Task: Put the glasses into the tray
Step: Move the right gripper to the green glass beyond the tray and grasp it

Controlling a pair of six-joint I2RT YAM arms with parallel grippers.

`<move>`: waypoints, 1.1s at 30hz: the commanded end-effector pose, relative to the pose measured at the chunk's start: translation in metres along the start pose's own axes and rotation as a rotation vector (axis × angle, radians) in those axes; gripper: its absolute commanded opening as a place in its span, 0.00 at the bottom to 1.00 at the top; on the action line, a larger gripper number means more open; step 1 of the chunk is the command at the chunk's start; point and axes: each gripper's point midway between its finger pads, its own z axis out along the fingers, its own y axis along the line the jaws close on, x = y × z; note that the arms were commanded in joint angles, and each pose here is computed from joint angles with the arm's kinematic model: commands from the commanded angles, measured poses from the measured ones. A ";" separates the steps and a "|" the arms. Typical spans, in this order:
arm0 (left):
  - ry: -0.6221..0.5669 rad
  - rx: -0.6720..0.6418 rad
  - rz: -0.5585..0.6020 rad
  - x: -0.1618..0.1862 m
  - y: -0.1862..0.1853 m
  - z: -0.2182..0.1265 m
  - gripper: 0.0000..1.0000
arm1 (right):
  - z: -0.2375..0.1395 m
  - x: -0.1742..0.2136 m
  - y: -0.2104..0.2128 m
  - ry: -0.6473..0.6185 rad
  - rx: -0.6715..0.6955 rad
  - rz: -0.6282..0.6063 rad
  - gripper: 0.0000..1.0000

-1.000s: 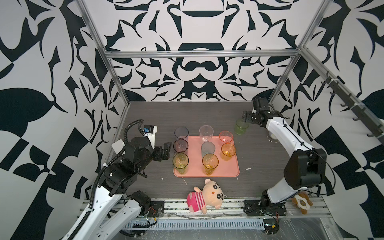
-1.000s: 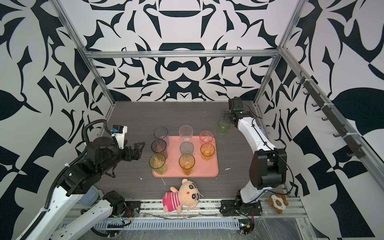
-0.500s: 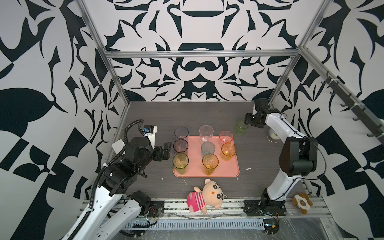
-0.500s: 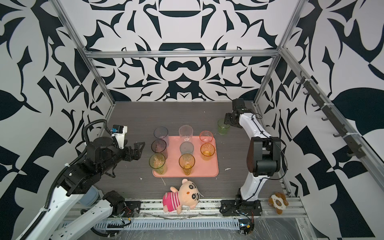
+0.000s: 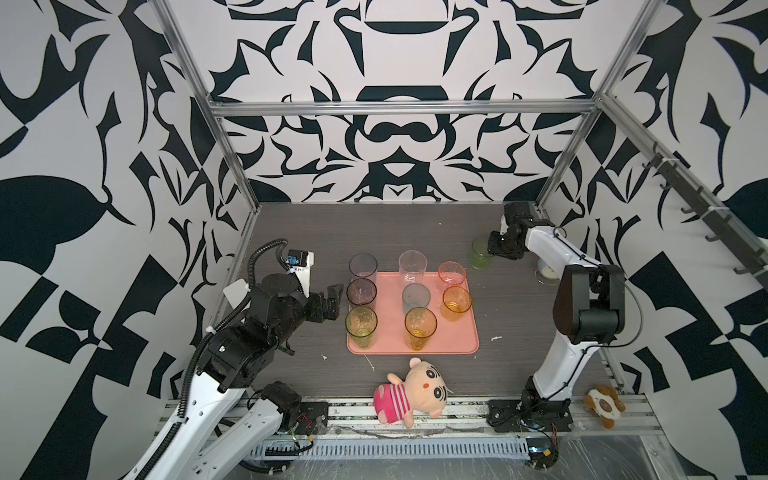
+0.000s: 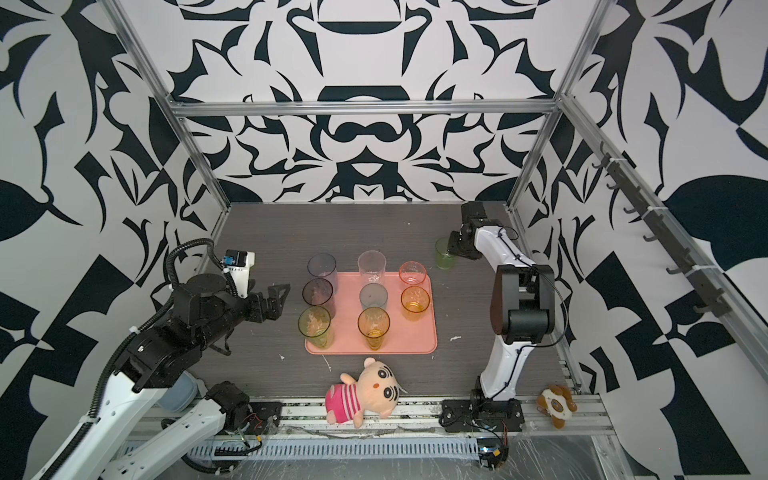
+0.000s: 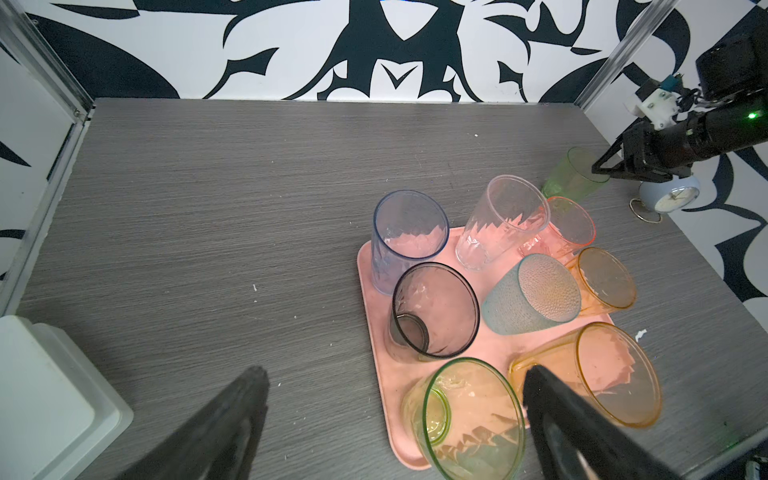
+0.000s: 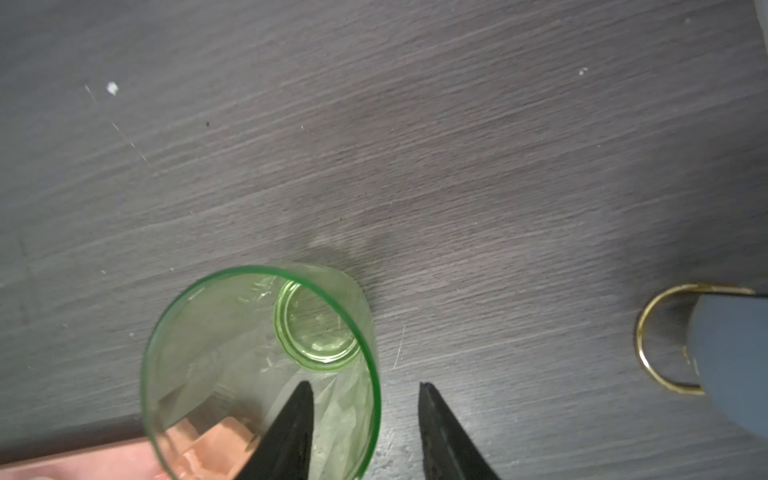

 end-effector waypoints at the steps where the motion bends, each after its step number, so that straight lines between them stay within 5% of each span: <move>1: 0.002 0.000 -0.009 0.003 0.001 0.001 1.00 | -0.010 -0.018 0.004 -0.048 -0.022 0.002 0.38; 33: -0.004 -0.005 -0.007 0.003 0.003 -0.001 0.99 | -0.018 -0.020 0.004 -0.042 -0.035 -0.016 0.00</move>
